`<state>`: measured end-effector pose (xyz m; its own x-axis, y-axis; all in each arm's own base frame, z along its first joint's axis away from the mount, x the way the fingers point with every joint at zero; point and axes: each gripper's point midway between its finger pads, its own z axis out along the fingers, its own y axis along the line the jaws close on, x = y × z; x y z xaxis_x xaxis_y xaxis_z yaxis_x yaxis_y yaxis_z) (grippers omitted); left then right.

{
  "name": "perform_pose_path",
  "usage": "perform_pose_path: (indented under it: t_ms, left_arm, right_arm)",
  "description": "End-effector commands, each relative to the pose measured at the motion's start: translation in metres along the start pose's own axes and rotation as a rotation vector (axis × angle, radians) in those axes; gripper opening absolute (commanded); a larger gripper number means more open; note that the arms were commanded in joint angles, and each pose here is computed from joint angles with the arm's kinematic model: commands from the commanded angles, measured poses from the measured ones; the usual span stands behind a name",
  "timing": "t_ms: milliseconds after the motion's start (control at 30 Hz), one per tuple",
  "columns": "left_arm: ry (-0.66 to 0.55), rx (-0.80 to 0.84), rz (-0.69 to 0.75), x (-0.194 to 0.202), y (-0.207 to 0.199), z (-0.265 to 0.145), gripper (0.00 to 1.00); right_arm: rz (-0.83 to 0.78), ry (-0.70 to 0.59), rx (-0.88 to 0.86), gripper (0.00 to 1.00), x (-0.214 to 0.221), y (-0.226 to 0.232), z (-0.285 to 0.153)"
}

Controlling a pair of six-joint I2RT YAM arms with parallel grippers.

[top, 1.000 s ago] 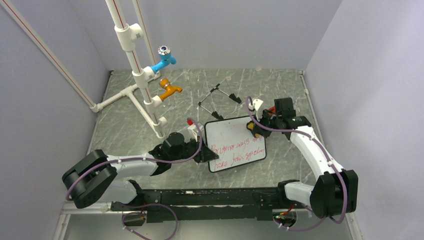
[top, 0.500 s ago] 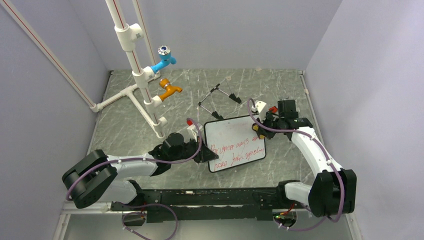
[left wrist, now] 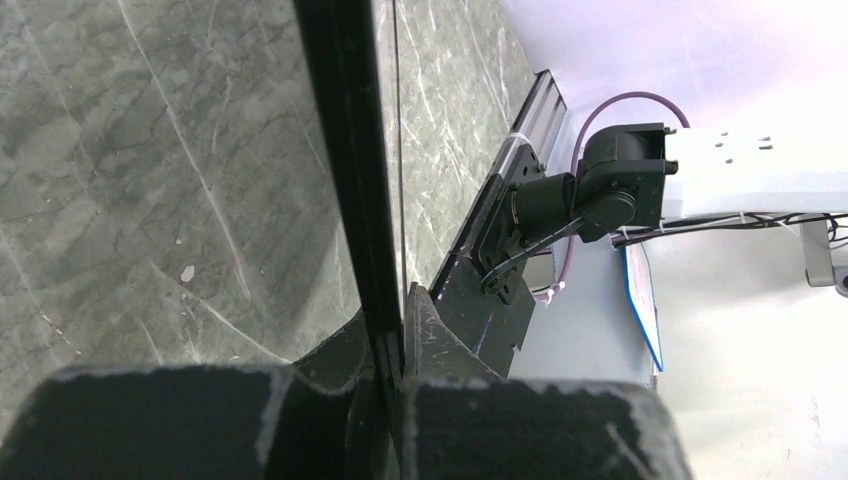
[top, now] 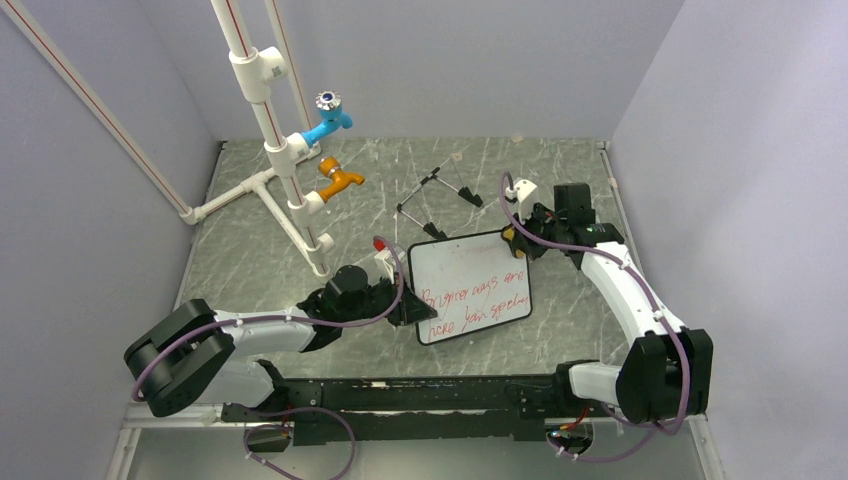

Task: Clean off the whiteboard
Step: Erase the whiteboard at the center of the board.

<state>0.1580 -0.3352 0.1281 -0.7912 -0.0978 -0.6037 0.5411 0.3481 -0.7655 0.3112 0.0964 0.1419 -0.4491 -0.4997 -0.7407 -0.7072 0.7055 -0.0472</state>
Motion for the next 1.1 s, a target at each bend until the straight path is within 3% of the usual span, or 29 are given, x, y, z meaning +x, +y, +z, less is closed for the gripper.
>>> perform_pose_path:
  t_ms: [0,133,333,433,567,700,900,967,1067]
  left_arm:
    - [-0.033,0.209,0.143,-0.015,-0.049,-0.003,0.00]
    - [-0.032,0.208,0.147,-0.015,-0.049,-0.004,0.00]
    - [-0.034,0.204,0.143,-0.016,-0.048,-0.004,0.00]
    - [-0.038,0.201,0.143,-0.016,-0.048,-0.005,0.00]
    - [-0.040,0.200,0.143,-0.016,-0.048,-0.005,0.00]
    - [-0.037,0.207,0.141,-0.016,-0.049,-0.004,0.00]
    - [-0.033,0.212,0.142,-0.015,-0.049,-0.004,0.00]
    - [-0.036,0.211,0.141,-0.016,-0.049,-0.004,0.00]
    - [-0.039,0.205,0.143,-0.016,-0.048,-0.006,0.00]
  right_arm:
    - [-0.021,0.089,0.093,0.00,0.029,-0.017,0.003]
    - [-0.037,0.103,0.032,0.00,0.039,-0.003,0.003]
    - [-0.051,-0.043,-0.068,0.00,-0.012,0.017,0.000]
    - [-0.122,-0.077,-0.226,0.00,-0.028,0.056,-0.001]
    - [-0.228,-0.047,-0.350,0.00,-0.010,0.102,0.001]
    - [-0.204,0.004,-0.222,0.00,0.012,0.076,0.001]
    - [-0.032,-0.005,0.055,0.00,0.019,-0.007,-0.007]
    - [-0.030,-0.030,0.063,0.00,0.011,-0.013,-0.006]
    - [-0.047,-0.053,-0.064,0.00,0.006,0.008,-0.002]
